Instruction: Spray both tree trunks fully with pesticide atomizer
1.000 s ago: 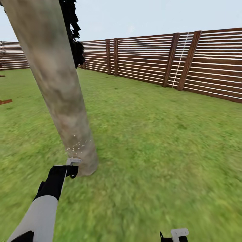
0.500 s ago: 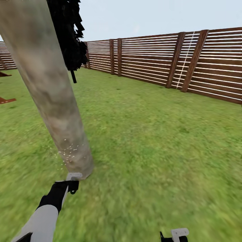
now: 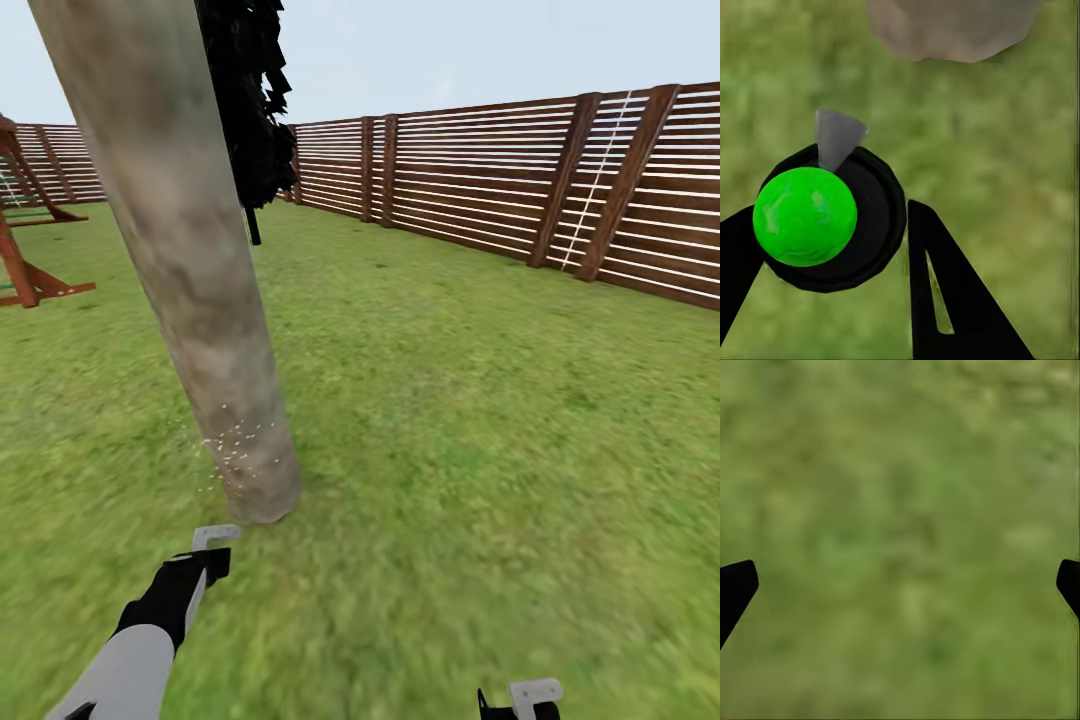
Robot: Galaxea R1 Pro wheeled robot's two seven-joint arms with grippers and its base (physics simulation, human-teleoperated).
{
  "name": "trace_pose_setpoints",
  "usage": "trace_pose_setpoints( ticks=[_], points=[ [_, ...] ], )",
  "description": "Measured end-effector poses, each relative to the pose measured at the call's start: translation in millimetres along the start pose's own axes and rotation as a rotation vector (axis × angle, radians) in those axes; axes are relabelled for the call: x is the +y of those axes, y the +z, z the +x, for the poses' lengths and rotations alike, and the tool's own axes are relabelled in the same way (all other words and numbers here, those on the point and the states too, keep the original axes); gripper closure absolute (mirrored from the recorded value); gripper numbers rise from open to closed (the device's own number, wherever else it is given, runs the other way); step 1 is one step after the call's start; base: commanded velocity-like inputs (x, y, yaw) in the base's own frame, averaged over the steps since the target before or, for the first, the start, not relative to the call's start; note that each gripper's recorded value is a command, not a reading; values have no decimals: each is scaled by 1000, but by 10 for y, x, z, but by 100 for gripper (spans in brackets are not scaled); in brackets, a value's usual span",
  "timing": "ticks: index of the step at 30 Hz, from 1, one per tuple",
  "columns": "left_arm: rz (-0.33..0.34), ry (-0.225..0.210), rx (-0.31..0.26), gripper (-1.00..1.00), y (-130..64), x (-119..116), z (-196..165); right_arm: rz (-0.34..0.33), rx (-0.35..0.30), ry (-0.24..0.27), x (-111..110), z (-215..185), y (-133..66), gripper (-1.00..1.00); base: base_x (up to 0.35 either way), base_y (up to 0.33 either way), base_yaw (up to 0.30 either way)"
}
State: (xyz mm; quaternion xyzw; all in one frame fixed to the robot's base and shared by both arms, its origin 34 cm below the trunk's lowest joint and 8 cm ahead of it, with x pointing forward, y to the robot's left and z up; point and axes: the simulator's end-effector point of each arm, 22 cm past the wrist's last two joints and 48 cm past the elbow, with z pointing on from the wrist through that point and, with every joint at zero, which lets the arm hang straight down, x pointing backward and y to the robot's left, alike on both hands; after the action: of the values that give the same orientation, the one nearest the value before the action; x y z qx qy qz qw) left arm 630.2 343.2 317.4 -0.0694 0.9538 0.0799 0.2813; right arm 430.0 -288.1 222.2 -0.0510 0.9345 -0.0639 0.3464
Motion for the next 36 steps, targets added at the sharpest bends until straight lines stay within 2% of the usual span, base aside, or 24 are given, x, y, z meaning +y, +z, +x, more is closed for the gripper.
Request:
trace_pose_setpoints(
  ticks=[16,26,36],
  points=[
    [-6,-4,-7,100,-3,-4,-17,1,3,-2,-19,14,-2,-100,72,-261,1],
    [-5,-3,-10,100,-5,-21,-23,2,2,-2,-22,9,0,-100,124,-255,238],
    [-9,-6,-16,100,-9,0,-50,5,2,-4,-43,13,1,-100,5,-273,21]
  ],
)
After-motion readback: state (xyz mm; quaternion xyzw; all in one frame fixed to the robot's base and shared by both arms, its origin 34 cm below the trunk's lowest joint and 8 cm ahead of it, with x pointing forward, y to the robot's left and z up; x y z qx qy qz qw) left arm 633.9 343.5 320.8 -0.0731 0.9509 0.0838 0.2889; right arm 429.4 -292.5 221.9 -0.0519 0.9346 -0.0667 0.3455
